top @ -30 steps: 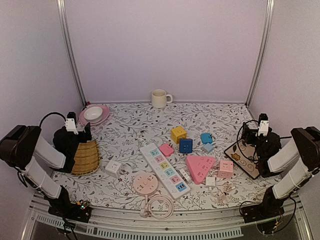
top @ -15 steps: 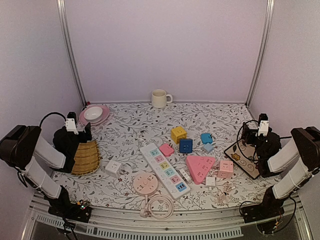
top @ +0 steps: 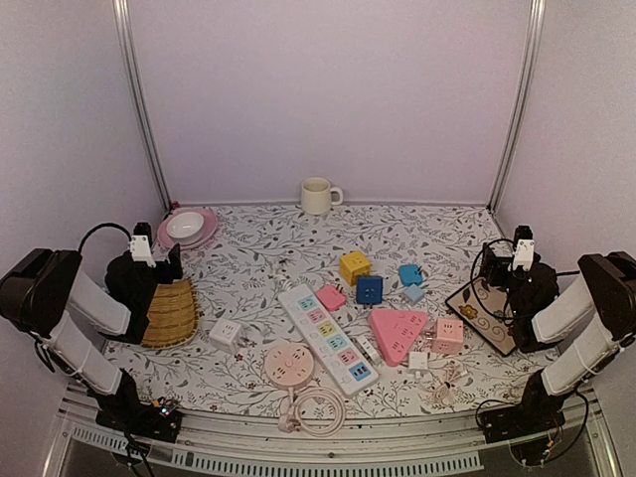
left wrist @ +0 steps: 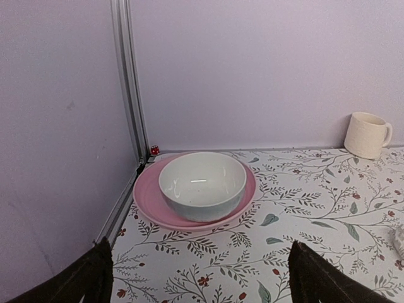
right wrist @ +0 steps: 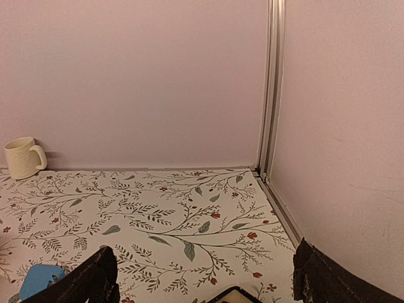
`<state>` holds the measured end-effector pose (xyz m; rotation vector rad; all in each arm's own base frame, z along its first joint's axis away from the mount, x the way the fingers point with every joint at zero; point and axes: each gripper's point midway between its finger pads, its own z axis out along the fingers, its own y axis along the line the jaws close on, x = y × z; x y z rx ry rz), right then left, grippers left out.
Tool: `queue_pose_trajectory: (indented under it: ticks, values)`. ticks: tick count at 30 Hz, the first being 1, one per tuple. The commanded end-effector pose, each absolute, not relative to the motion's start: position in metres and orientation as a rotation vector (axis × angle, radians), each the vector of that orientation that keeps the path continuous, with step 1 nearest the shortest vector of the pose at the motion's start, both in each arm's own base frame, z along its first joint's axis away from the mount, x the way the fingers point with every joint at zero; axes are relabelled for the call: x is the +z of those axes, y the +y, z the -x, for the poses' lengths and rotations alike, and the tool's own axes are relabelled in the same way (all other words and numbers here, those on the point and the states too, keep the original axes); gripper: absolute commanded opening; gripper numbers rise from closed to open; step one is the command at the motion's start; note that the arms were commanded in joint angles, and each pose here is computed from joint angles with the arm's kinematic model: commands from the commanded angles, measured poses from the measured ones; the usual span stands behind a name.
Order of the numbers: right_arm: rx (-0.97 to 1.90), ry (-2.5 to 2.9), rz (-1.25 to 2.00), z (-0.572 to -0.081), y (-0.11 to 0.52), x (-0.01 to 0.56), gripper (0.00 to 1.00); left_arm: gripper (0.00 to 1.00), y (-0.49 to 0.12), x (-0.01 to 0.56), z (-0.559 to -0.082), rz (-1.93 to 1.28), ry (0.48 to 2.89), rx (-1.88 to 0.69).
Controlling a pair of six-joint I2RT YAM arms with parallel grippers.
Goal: Pull the plug off the socket
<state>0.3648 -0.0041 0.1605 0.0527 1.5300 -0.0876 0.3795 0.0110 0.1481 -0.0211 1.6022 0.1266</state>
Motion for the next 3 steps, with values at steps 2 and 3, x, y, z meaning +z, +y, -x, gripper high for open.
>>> queue_pose_trajectory:
  ticks: [2,3]
  values:
    - [-0.088,1.522,-0.064,-0.3686,-0.0056,0.1635,0.99,0.97,0.0136,0.1563,-0.3823,0.025,1.574,0.129]
    - [-0.088,1.523,-0.063,-0.3686,-0.0053,0.1633,0.99,0.97,0.0135,0.1566,-0.3823,0.024,1.573,0.129]
